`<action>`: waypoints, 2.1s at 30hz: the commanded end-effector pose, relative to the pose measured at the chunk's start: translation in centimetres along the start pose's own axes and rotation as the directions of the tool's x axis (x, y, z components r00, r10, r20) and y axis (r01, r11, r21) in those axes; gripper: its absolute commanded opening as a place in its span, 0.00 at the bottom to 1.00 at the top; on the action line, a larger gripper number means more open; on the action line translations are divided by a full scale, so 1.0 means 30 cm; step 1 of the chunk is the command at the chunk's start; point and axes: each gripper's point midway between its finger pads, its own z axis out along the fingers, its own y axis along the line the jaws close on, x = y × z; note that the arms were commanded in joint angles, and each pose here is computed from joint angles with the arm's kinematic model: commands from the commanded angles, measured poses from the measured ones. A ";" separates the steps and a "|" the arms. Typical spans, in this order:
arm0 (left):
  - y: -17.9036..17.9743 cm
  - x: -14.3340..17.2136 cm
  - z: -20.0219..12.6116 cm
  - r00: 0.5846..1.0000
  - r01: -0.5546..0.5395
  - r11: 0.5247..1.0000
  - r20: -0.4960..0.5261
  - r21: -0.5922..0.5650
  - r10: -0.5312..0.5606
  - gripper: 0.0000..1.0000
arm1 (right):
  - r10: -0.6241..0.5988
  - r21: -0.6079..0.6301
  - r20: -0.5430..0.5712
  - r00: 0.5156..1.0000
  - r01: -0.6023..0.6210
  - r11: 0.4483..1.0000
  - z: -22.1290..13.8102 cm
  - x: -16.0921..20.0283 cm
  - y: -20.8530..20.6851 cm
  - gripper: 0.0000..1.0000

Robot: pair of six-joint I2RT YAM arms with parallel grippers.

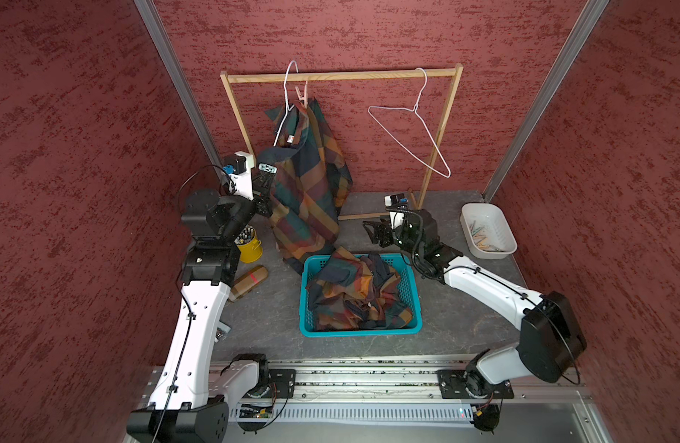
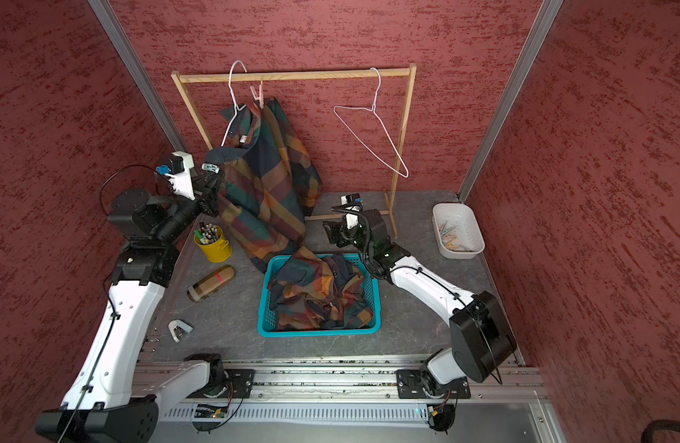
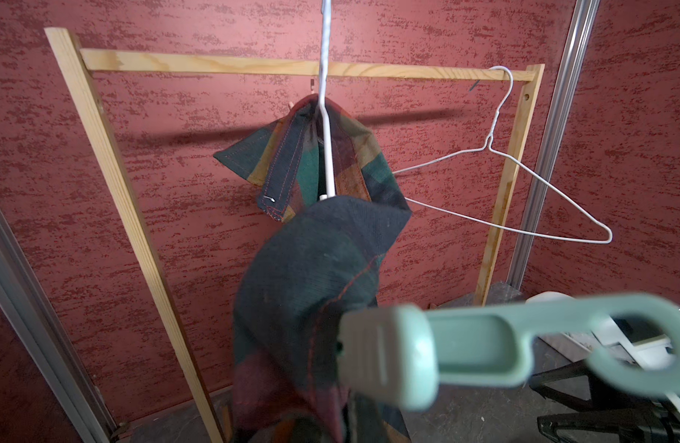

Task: Remove the clothespins securing long-sleeve shirts to the hanger
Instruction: Pick up the hanger from the clothesline, then place the long-sleeve shirt at the bin.

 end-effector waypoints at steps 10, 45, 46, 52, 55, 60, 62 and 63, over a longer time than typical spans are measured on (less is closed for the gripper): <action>-0.104 0.094 -0.047 0.998 0.005 0.985 -0.060 0.170 0.006 0.00 | 0.018 0.022 0.021 1.000 -0.019 1.000 -0.028 -0.026 -0.057 0.76; -0.452 -0.389 -0.407 0.957 -0.283 0.657 0.252 0.699 0.143 0.00 | -0.096 0.240 0.143 0.985 0.059 0.969 -0.042 -0.243 -0.301 0.75; -0.463 -0.403 -0.420 0.954 -0.292 0.647 0.264 0.704 0.143 0.00 | -0.104 0.226 0.145 0.984 0.069 0.972 -0.040 -0.243 -0.293 0.75; -0.531 -0.458 -0.473 0.942 -0.324 0.592 0.312 0.738 0.126 0.00 | -0.144 0.078 0.168 0.975 0.132 0.988 -0.038 -0.254 -0.196 0.72; -0.556 -0.474 -0.480 0.939 -0.325 0.579 0.328 0.748 0.104 0.00 | -0.166 0.004 0.189 0.968 0.168 0.986 -0.060 -0.263 -0.133 0.71; -0.583 -0.505 -0.463 0.926 -0.326 0.581 0.375 0.746 0.038 0.00 | -0.192 -0.062 0.214 0.958 0.209 0.976 -0.125 -0.273 -0.038 0.69; -0.599 -0.502 -0.444 0.931 -0.308 0.564 0.366 0.766 0.010 0.00 | -0.186 -0.061 0.198 0.962 0.202 0.978 -0.137 -0.264 -0.035 0.70; -0.603 -0.501 -0.435 0.932 -0.301 0.564 0.363 0.769 0.002 0.00 | -0.188 -0.062 0.195 0.963 0.204 0.977 -0.145 -0.261 -0.031 0.70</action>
